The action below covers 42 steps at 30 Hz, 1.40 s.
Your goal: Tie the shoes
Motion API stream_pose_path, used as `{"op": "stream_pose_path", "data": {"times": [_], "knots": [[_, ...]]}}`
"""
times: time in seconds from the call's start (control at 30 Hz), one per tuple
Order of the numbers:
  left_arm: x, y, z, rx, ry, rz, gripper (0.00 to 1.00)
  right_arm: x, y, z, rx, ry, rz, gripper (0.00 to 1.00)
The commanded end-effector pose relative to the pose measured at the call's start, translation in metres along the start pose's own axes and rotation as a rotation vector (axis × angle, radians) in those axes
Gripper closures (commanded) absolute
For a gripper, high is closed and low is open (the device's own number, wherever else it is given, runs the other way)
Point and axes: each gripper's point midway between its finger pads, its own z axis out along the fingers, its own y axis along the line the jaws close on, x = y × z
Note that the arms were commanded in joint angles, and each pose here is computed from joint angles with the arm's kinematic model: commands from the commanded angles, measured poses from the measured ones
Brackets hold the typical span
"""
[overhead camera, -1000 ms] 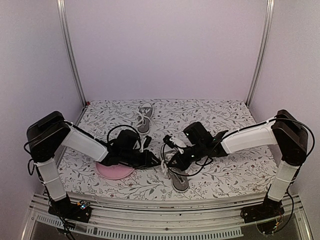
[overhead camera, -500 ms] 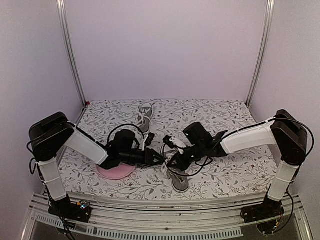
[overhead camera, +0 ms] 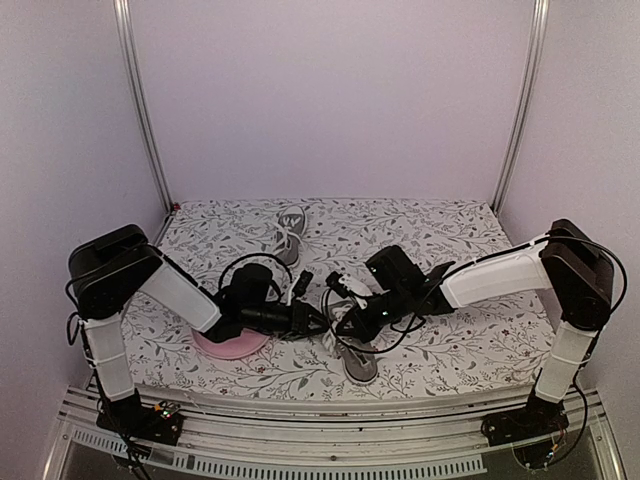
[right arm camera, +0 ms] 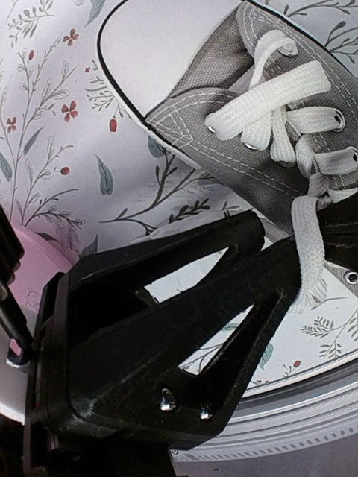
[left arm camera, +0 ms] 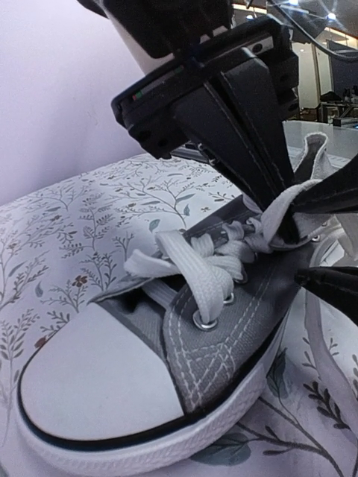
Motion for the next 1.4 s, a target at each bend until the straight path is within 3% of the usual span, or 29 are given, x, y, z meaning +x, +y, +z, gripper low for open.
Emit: {"op": "stream_pose_path", "data": {"times": [0.0, 0.3, 0.67, 0.87, 0.93, 1.03, 1.07, 1.17, 1.37], "knots": [[0.003, -0.011, 0.004, 0.063, 0.007, 0.011, 0.75, 0.007, -0.01, 0.006, 0.041, 0.023, 0.019, 0.98], [0.005, -0.021, 0.005, 0.111, 0.014, 0.013, 0.72, 0.008, -0.011, 0.006, 0.046, 0.023, 0.022, 0.98], [0.019, -0.004, 0.013, 0.084, 0.05, -0.037, 0.8, 0.003, -0.012, 0.002, 0.056, 0.005, 0.021, 0.98], [0.016, -0.014, 0.013, 0.125, 0.041, -0.034, 1.0, -0.002, -0.013, -0.002, 0.07, -0.019, 0.025, 0.98], [0.014, -0.02, 0.011, 0.144, 0.028, -0.034, 1.0, -0.007, -0.014, -0.008, 0.072, -0.044, 0.034, 0.97], [0.008, -0.028, 0.006, 0.163, -0.002, -0.034, 1.0, -0.014, -0.015, -0.02, 0.077, -0.083, 0.056, 0.86], [0.005, -0.03, 0.005, 0.166, -0.015, -0.036, 1.0, -0.016, -0.016, -0.025, 0.083, -0.096, 0.064, 0.75], [0.001, -0.027, 0.001, 0.153, -0.059, -0.077, 1.0, -0.025, -0.015, -0.042, 0.109, -0.146, 0.074, 0.59], [-0.004, -0.034, 0.0, 0.177, -0.096, -0.135, 1.0, -0.033, -0.002, -0.075, 0.168, -0.249, 0.136, 0.47]]}}
